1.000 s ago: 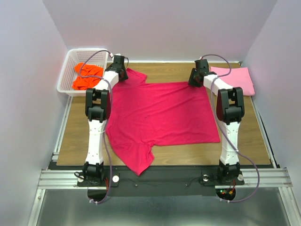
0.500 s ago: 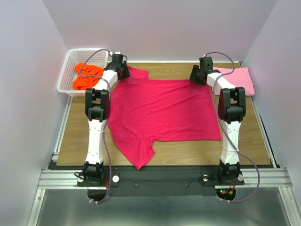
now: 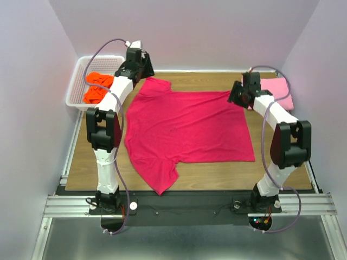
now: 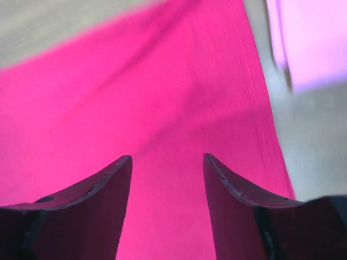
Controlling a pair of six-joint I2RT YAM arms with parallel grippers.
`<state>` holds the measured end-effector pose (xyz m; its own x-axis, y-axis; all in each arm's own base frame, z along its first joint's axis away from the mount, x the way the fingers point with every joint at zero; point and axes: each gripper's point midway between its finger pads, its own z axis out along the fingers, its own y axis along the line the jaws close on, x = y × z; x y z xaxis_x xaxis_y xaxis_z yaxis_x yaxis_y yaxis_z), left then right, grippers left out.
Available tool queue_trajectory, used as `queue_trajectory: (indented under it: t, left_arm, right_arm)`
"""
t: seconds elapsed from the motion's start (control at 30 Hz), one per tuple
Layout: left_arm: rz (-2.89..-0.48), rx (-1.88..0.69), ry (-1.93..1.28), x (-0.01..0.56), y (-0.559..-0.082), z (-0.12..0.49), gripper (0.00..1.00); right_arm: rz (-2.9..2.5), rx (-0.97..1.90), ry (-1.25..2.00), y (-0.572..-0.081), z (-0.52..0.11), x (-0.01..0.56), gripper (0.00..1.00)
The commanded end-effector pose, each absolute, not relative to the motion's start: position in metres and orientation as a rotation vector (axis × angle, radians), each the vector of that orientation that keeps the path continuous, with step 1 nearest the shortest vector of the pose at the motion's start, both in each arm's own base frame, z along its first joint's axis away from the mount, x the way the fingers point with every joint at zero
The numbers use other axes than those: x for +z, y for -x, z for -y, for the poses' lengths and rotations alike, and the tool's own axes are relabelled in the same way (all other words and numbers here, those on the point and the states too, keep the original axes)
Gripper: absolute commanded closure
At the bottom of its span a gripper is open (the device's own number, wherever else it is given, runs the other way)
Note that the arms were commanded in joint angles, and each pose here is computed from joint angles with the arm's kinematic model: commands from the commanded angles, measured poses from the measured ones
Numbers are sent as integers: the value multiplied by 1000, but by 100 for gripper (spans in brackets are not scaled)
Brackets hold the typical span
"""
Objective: Fold and stack the t-shirts
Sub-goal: Flatten the tshirt out
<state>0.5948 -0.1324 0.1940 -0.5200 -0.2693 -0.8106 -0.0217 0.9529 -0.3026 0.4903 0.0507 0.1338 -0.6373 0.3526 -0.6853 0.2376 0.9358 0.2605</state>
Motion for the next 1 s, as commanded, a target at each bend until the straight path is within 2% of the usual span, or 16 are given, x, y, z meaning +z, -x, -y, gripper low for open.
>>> queue_trajectory:
  t: [0.0, 0.17, 0.27, 0.4, 0.43, 0.67, 0.97]
  left_arm:
    - [-2074, -394, -3, 213, -572, 204, 37]
    - [-2075, -481, -158, 200, -566, 275, 44]
    - [-2073, -541, -184, 187, -568, 306, 48]
    - [-2032, -689, -230, 182, -568, 353, 52]
    - [-2052, -693, -235, 167, -569, 359, 53]
    - [-2076, -680, -251, 129, -576, 371, 53]
    - [-2138, -625, -202, 86, -585, 358, 54]
  right_arm:
    - [-2329, 163, -558, -441, -36, 125, 40]
    - [-2471, 113, -635, -369, -25, 98, 44]
    - [-2504, 91, -674, -337, -21, 99, 50]
    - [-2568, 84, -747, -301, -22, 92, 53]
    - [-2577, 82, -759, -295, -22, 91, 53]
    - [-2643, 65, -835, -270, -21, 66, 58]
    - [-2705, 48, -877, -254, -23, 46, 59]
